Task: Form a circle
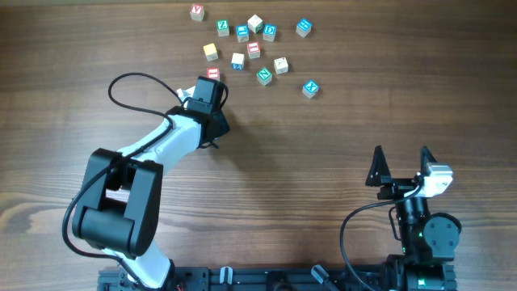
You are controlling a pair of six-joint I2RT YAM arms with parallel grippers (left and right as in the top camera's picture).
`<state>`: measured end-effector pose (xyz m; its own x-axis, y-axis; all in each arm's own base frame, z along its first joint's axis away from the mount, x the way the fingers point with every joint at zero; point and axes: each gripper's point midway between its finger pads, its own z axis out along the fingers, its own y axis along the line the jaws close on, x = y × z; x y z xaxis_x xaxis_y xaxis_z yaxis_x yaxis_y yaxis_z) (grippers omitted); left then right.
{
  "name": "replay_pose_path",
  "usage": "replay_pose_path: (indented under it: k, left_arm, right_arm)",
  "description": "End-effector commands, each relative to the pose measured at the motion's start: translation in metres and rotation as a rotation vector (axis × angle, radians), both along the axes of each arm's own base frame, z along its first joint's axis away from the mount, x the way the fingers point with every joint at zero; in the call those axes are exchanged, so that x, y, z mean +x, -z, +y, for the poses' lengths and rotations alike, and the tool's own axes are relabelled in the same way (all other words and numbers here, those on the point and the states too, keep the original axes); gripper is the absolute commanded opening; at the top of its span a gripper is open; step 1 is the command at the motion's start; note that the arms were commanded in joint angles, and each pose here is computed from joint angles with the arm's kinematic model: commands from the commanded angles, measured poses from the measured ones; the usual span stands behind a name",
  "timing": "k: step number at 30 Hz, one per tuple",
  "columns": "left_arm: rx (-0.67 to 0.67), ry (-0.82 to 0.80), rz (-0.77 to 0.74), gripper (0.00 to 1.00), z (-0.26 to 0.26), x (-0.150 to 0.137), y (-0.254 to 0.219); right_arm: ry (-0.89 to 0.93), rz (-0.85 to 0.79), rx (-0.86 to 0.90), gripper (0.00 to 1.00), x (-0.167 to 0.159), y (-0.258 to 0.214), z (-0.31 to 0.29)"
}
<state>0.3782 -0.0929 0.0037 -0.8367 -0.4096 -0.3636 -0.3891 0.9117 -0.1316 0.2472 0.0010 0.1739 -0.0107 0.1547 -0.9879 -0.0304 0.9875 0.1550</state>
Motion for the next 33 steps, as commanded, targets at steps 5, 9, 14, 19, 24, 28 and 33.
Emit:
replay_pose_path:
  k: [5, 9, 14, 19, 24, 28, 33]
  left_arm:
    - [0.036, -0.010, 0.047, 0.39, 0.010, -0.010, 0.011]
    - [0.031, -0.010, 0.032, 0.40, 0.009, -0.007, 0.010]
    - [-0.016, 0.005, 0.032, 0.35, 0.000, -0.006, 0.010]
    - [-0.090, -0.013, 0.020, 0.31, -0.011, -0.002, 0.008]
    - [-0.160, -0.054, 0.002, 0.31, -0.021, 0.003, 0.005]
    - [-0.200, -0.043, -0.018, 0.32, -0.030, 0.008, 0.002]
    - [-0.201, -0.030, -0.012, 0.42, -0.034, 0.005, 0.002]
  right_arm:
    - [-0.011, -0.010, -0.010, 1.00, -0.001, -0.002, 0.002]
    - [-0.011, -0.010, -0.010, 1.00, -0.001, -0.002, 0.002]
    - [-0.011, -0.010, -0.010, 1.00, -0.001, -0.002, 0.002]
    - [-0.011, -0.010, -0.010, 1.00, -0.001, -0.002, 0.002]
    - [-0.011, -0.010, -0.010, 1.00, -0.001, -0.002, 0.002]
    - [-0.011, -0.010, -0.010, 1.00, -0.001, -0.002, 0.002]
    - [-0.011, -0.010, -0.010, 1.00, -0.001, -0.002, 0.002]
